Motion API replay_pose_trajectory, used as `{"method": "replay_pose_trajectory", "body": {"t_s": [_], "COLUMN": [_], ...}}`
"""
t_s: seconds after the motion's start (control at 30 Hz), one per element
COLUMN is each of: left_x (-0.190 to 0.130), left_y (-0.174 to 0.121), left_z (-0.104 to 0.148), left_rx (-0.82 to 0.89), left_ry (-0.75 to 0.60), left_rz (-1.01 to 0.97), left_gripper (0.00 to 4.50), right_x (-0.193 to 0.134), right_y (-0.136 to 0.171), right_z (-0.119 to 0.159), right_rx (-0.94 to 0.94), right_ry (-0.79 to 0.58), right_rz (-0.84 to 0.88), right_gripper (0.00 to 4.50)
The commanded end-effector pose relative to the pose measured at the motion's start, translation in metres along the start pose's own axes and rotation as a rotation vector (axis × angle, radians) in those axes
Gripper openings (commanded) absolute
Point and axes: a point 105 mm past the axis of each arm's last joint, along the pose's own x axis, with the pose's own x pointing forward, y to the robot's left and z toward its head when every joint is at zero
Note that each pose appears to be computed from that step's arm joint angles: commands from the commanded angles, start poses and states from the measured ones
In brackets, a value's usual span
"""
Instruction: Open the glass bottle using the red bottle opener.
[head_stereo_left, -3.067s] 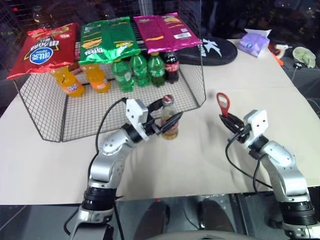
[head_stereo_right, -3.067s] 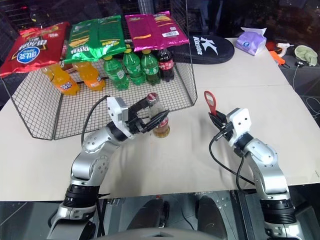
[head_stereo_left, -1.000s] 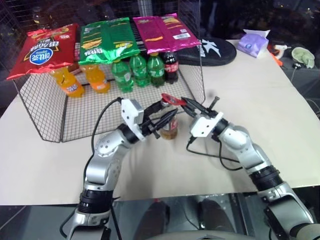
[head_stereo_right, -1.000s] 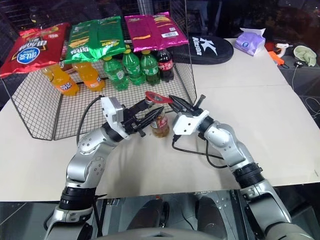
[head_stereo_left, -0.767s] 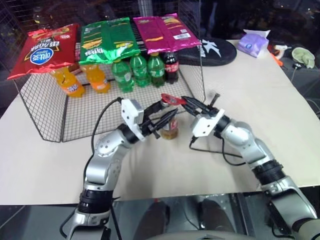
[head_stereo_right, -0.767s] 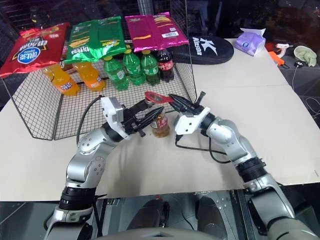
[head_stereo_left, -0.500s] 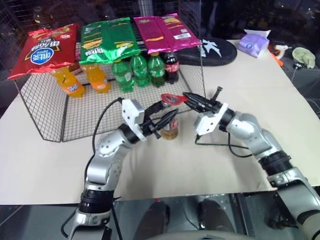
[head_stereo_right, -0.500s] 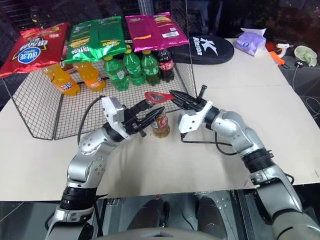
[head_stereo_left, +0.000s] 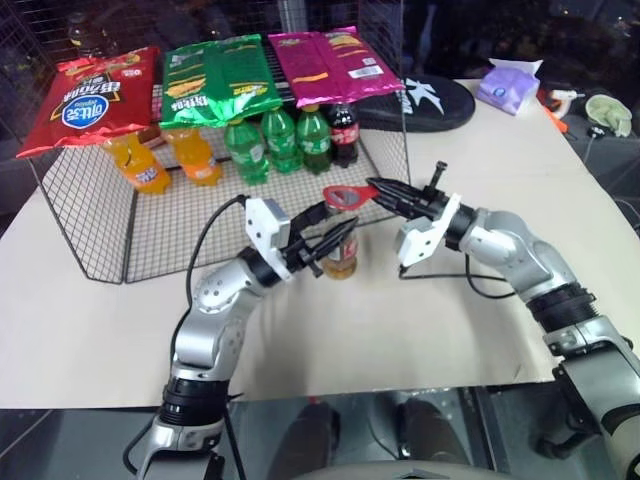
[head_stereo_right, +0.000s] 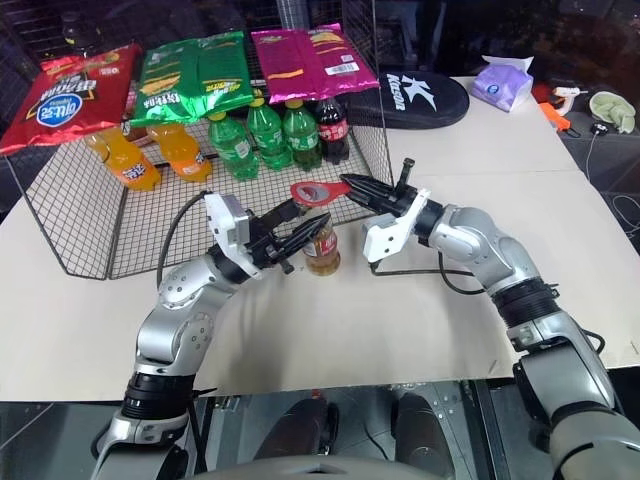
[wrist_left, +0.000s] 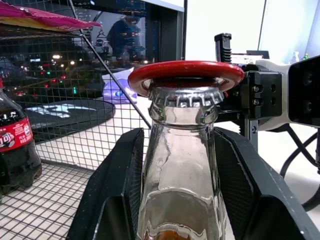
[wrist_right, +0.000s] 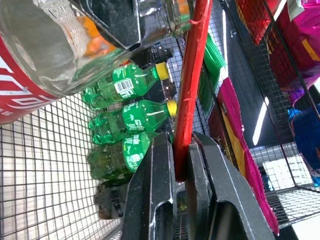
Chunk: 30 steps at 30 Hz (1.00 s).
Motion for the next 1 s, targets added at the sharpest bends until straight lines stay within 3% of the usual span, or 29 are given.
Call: {"method": "replay_pose_trajectory", "body": {"t_s": [0.03,0.77,1.0], "left_x": [0.003,0.000,0.000], "left_y": [-0.004,-0.006,-0.003], "left_z": [-0.008,-0.014,-0.012], "left_rx": [-0.017,-0.025,-0.013], "left_ry": [0.030,0.035,0.029], "left_rz": [-0.014,-0.016,-0.003], "left_gripper": [1.98,1.98,1.98], "right_x": [0.005,0.002,-0.011], "right_y": [-0.010,-0.046,-0.054], "right_z": [0.009,0.008,-0.017], "right_rx": [-0.065,-0.169,0.121], "right_ry": [-0.056,-0.053,0.065], "right_rz": [-0.009,-0.154,-0.304], "right_gripper": [0.00,0.00,0.00]}}
